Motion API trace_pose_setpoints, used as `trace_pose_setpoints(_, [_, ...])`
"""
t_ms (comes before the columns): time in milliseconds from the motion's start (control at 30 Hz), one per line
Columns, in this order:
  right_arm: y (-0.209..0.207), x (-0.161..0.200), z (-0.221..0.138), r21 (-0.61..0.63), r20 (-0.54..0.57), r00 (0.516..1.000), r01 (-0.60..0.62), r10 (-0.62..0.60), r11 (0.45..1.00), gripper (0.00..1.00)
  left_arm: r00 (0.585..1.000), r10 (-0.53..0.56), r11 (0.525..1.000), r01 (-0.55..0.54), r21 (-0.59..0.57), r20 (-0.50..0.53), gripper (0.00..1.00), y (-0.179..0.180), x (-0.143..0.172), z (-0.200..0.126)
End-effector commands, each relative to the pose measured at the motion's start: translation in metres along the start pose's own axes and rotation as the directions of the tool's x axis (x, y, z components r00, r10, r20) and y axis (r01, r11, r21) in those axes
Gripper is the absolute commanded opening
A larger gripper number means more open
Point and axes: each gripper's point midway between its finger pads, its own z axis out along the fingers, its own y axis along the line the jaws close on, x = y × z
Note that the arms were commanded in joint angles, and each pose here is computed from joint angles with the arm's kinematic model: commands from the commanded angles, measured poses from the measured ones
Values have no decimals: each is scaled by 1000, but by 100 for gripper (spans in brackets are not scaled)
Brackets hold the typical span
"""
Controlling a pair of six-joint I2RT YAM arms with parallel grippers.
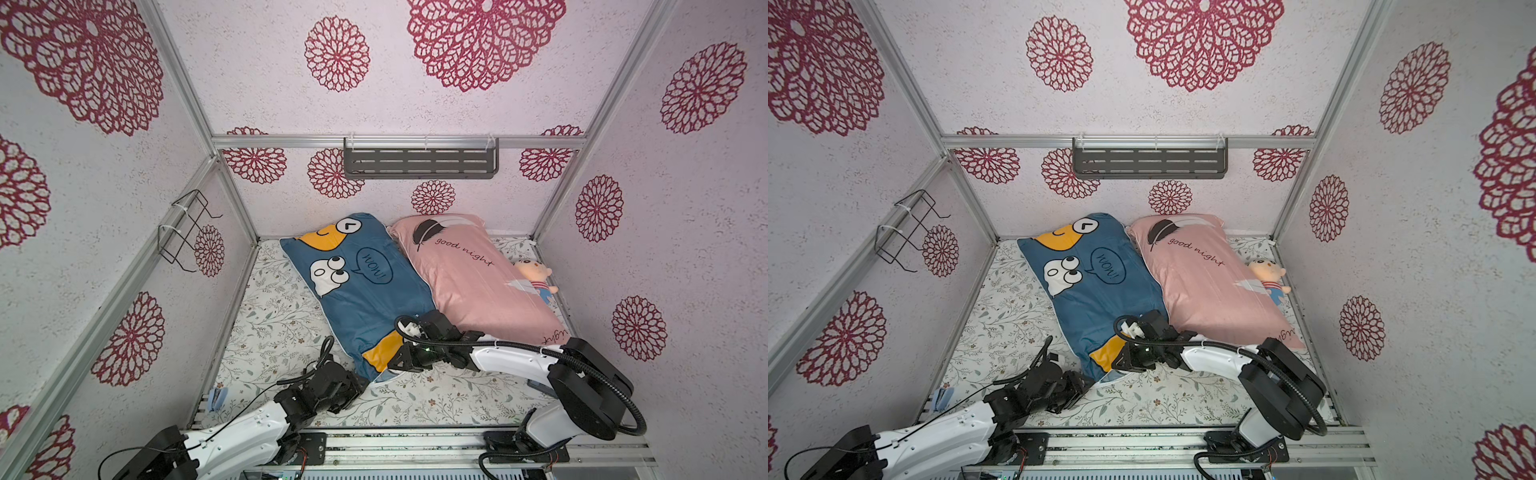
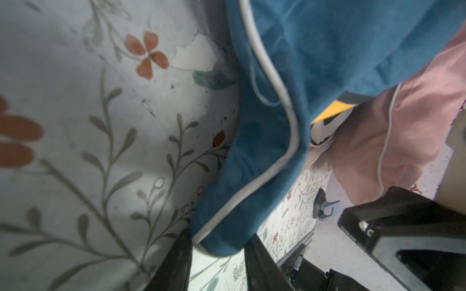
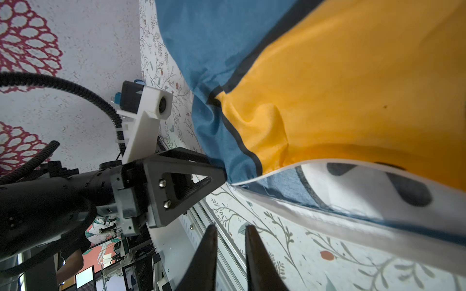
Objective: Zip up pillowcases
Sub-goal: Pick up the pillowcase from the center of the board.
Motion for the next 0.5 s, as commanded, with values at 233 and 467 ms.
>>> trace_pose_setpoints(233, [3,18,19,-40,-46,999,0,-2,999,24,999,47,999,-47,-8,-2,8,-16,-5,3])
trace_pose_setpoints(467, [10,24,37,-76,-48,999,-13,9,997,20,999,43,999,-43,8,23,2,-24,-10,-6])
